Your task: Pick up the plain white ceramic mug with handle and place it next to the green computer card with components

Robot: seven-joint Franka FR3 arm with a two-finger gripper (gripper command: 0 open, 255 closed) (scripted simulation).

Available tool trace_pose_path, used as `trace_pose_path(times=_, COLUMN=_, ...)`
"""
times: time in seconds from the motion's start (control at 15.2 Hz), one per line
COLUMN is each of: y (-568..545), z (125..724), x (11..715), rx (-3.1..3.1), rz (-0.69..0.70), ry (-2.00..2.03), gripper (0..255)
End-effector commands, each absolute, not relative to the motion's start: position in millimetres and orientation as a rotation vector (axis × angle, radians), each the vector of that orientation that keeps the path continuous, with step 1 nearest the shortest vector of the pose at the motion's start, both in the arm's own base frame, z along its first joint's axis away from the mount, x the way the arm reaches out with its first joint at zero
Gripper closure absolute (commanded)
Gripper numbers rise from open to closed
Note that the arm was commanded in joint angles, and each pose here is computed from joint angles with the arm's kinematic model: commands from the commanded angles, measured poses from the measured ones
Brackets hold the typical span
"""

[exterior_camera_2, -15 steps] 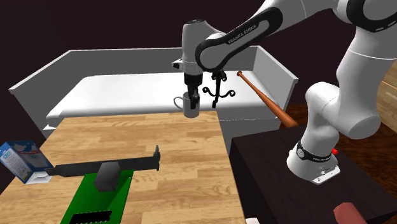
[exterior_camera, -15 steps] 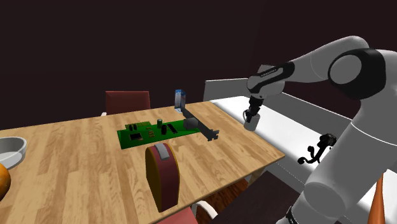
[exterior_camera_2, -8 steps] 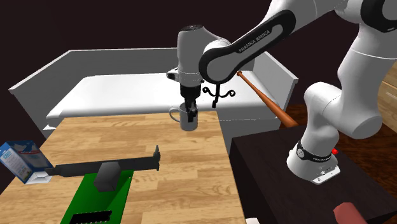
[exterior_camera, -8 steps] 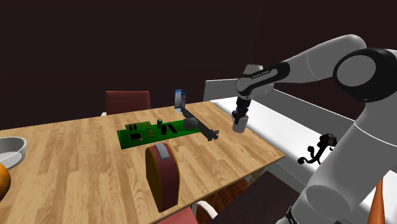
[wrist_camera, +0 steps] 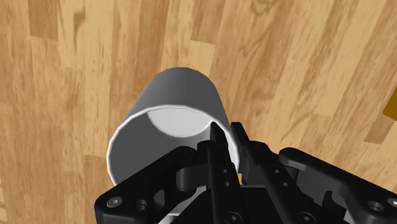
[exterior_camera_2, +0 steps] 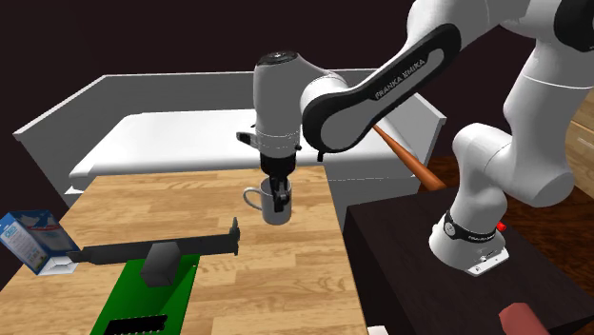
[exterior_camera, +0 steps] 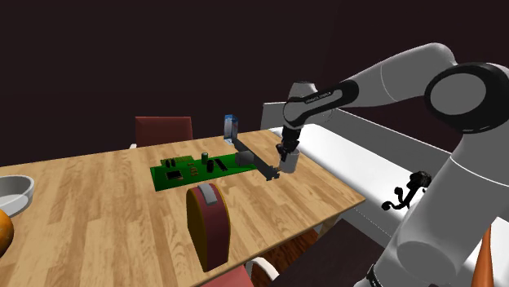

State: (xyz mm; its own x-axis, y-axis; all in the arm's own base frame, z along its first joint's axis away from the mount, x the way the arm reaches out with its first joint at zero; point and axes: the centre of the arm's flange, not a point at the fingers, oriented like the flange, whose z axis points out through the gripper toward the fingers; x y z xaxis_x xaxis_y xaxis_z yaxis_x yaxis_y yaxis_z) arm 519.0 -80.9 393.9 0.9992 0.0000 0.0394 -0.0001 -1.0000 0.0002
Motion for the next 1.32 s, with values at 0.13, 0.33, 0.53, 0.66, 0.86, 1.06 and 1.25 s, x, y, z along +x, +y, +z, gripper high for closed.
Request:
trace_pose_path(times=0.13, y=-32.4, z=396.3, x=536.8, rx=3.141, rz=0.062, ry=-0.003, gripper=255)
trace_pose_path(times=0.33, y=4.9, z=396.4, x=550.1, rx=3.141, rz=0.062, ry=-0.003, gripper=255)
trace_pose_path(times=0.53, y=42.2, z=396.5, x=563.3, rx=3.141, rz=0.062, ry=-0.003, gripper=255)
trace_pose_path(times=0.66, y=67.1, z=396.5, x=572.1, rx=3.141, rz=0.062, ry=-0.003, gripper=255)
trace_pose_path(times=0.86, y=104.4, z=396.7, x=585.4, rx=3.141, rz=0.062, ry=-0.003, gripper=255)
trace_pose_path(times=1.06, y=141.7, z=396.8, x=598.7, rx=3.141, rz=0.062, ry=-0.003, gripper=255)
trace_pose_path(times=1.25, y=179.0, z=396.9, x=611.9, rx=3.141, rz=0.062, ry=-0.003, gripper=255)
